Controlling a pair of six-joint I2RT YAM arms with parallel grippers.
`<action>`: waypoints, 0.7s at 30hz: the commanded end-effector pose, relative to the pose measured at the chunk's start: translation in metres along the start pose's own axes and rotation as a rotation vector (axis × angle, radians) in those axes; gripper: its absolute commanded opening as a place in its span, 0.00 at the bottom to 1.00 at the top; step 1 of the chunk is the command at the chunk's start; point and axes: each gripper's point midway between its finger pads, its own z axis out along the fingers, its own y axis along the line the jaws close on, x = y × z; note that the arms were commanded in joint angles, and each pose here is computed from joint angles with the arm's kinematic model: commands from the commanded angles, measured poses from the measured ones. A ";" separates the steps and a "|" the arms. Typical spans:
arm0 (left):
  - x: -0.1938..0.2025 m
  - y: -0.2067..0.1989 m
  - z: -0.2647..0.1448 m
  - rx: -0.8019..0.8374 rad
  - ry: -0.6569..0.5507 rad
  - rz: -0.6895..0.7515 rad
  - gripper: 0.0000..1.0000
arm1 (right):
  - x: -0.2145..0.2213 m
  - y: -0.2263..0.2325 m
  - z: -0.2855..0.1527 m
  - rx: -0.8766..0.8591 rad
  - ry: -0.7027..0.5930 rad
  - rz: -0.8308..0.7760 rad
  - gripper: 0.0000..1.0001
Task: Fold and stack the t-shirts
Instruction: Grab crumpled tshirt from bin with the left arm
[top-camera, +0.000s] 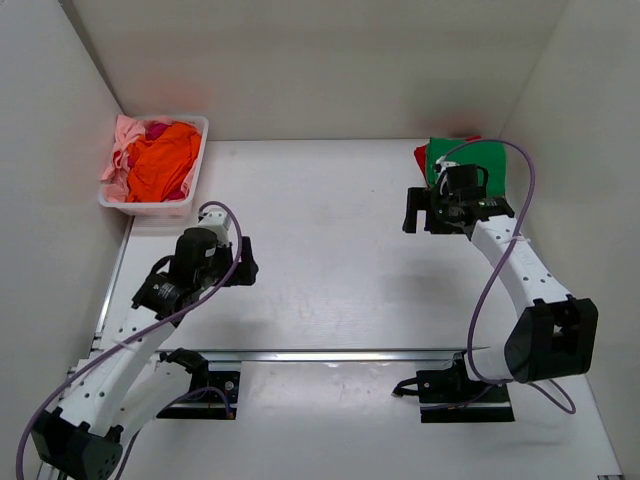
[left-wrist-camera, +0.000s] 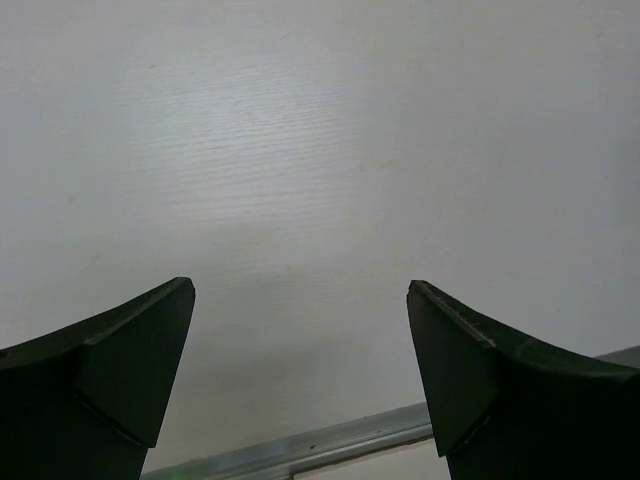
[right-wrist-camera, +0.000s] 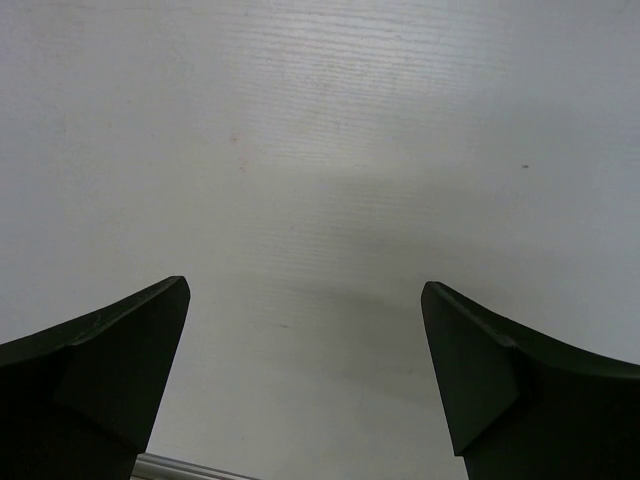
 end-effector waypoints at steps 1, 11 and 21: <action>-0.004 -0.029 0.009 0.183 -0.024 0.062 0.99 | -0.028 0.010 -0.005 -0.030 -0.053 -0.042 0.99; -0.084 0.069 0.030 -0.203 -0.111 -0.211 0.35 | -0.036 0.010 -0.007 -0.035 -0.058 -0.028 0.99; -0.264 0.193 0.110 -0.555 -0.282 -0.450 0.43 | -0.008 0.000 -0.017 -0.078 -0.064 0.074 0.99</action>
